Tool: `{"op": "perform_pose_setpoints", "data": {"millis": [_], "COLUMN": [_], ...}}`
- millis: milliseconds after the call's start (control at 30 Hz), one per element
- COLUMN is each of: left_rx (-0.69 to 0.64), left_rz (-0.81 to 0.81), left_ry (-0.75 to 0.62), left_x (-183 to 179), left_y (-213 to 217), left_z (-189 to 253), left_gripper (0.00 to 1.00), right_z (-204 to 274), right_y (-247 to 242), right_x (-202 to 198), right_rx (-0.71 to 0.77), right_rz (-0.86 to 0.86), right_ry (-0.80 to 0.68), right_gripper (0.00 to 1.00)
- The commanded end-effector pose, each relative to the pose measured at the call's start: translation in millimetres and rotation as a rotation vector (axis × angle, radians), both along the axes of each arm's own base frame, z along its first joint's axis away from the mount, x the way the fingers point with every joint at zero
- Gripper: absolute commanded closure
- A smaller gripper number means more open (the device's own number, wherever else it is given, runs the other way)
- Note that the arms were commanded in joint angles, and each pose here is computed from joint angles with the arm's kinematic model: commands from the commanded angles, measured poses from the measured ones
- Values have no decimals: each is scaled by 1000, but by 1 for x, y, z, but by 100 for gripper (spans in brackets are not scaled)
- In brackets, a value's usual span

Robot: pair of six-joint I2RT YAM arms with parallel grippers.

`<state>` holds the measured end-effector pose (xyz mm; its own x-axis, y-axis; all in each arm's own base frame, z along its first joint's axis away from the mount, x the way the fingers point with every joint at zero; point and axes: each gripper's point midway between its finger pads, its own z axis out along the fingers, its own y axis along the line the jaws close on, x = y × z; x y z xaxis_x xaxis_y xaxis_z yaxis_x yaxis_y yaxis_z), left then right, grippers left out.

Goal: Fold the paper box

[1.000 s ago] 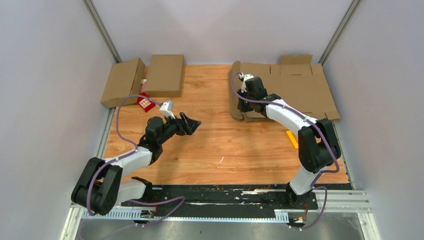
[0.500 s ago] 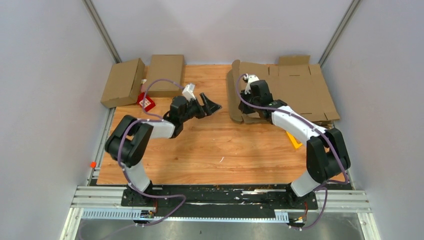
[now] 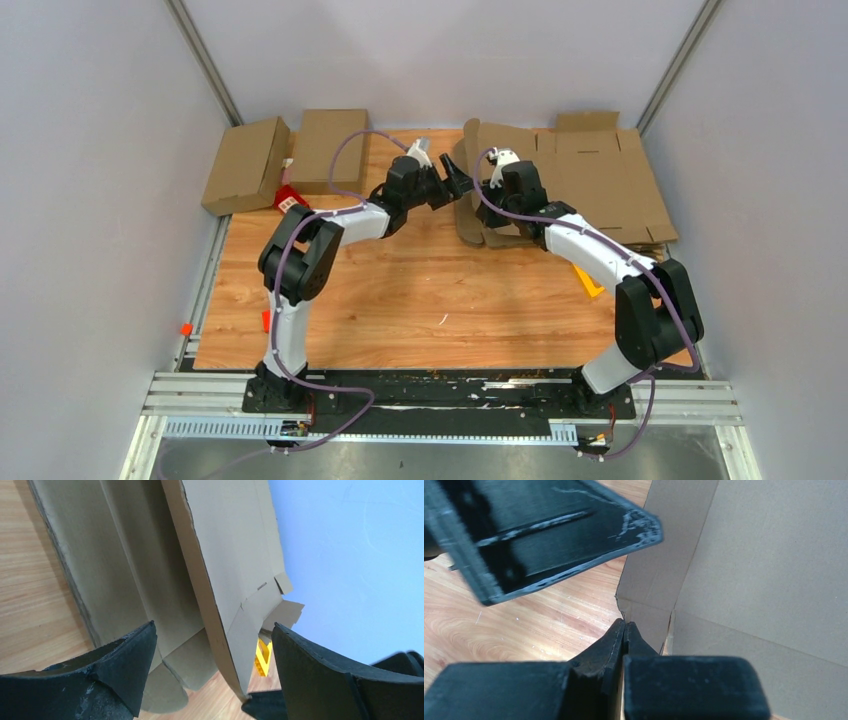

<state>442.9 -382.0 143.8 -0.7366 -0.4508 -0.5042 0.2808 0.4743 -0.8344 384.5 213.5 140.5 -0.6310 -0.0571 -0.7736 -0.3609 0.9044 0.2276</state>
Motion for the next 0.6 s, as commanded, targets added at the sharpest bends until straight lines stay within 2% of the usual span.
{"op": "perform_pose_setpoints", "data": {"millis": [0,33,100,133,200,233,267,300,367,567], "left_rx": [80,80,52,32,-6,-21,-36,-50,-92,-265], "left_rz": [4,-5,-40,-57,-77,-88,-98,-111,-132,-173], "left_ry": [83,99,110,102,68,46,21,-5,-54,-139], "left_x": [4,5,5,5,7,7,8,7,6,3], "left_y": [-11,-15,-27,-32,-40,-44,-48,-52,-58,-74], "left_z": [-24,-30,-33,-32,-21,-14,-5,5,27,105], "left_gripper": [11,17,40,54,81,91,99,100,100,100], "right_z": [25,27,30,32,37,41,46,54,76,114], "right_y": [17,17,16,15,10,4,-3,-10,-29,-83], "right_x": [-1,-2,-3,-4,-5,-6,-7,-9,-14,-40], "right_rx": [86,88,92,96,97,97,98,100,111,159], "right_rz": [49,47,48,44,18,-10,-42,-72,-154,-375], "right_ry": [-60,-64,-74,-81,-100,-120,-144,-175,-258,-442], "right_gripper": [100,100,96,86,55,42,33,28,24,25]}}
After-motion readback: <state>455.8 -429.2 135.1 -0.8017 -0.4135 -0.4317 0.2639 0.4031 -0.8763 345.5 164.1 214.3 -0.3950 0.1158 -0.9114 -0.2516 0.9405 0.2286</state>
